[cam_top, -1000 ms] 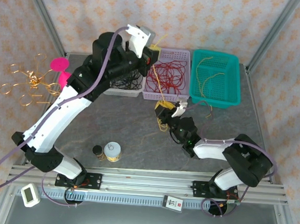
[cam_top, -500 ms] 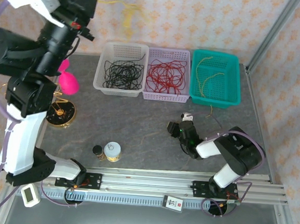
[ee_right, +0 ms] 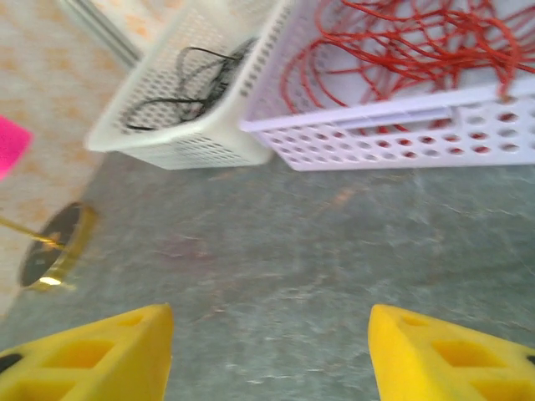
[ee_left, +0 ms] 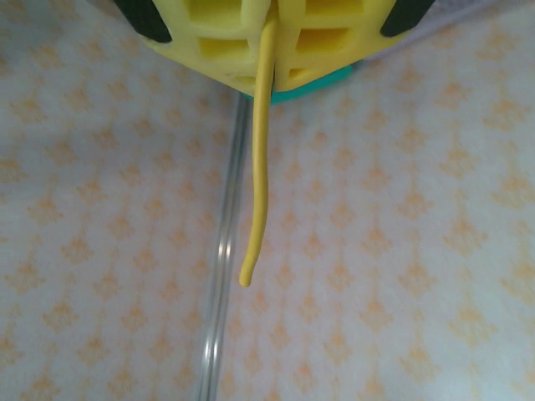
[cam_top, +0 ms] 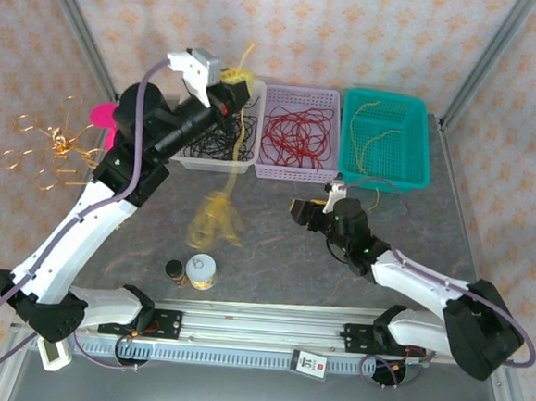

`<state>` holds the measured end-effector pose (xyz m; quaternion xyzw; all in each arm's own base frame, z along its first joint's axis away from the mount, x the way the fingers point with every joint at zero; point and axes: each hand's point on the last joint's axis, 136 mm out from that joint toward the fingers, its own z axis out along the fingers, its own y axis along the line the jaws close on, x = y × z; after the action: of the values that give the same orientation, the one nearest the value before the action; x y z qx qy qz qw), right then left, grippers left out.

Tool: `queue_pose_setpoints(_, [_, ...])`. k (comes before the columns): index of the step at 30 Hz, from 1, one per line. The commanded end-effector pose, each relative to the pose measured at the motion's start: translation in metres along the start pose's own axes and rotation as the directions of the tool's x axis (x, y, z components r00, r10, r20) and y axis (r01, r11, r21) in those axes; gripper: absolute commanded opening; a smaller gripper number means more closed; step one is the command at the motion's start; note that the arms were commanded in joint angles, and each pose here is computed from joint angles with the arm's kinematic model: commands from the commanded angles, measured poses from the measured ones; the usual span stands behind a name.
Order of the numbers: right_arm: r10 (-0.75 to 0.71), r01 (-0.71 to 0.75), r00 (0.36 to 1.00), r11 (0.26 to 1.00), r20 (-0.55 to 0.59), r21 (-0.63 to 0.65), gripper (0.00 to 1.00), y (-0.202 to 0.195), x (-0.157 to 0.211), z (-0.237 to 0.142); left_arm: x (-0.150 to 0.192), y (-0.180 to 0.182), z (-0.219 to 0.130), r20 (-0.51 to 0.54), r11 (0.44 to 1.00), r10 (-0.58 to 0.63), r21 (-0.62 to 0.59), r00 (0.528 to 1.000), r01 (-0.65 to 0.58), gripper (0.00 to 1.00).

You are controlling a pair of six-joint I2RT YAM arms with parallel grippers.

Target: Untangle the cables

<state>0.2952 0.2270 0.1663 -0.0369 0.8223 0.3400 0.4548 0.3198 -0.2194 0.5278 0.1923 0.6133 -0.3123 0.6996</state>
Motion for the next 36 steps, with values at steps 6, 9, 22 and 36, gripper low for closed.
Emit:
queue_pose_setpoints(6, [-0.044, 0.042, 0.998, 0.997, -0.035, -0.064, 0.74, 0.017, -0.015, -0.014, -0.012, -0.043, -0.037, 0.106, 0.956, -0.196, 0.243, 0.975, 0.166, 0.00])
queue_pose_setpoints(9, [-0.012, 0.011, 1.000, 0.999, -0.026, -0.042, 0.71, 0.010, -0.014, -0.011, 0.025, -0.050, -0.031, 0.031, 0.929, -0.255, 0.284, 0.966, 0.236, 0.00])
queue_pose_setpoints(22, [-0.080, 0.058, 0.984, 0.989, -0.160, -0.134, 0.64, 0.011, 0.028, 0.001, 0.094, -0.064, -0.028, -0.115, 0.905, -0.291, 0.288, 0.950, 0.313, 0.00])
queue_pose_setpoints(36, [0.190, -0.171, 0.947, 0.981, -0.259, 0.093, 0.58, -0.044, 0.070, -0.004, 0.136, -0.069, -0.033, -0.192, 0.891, -0.305, 0.289, 0.933, 0.351, 0.00])
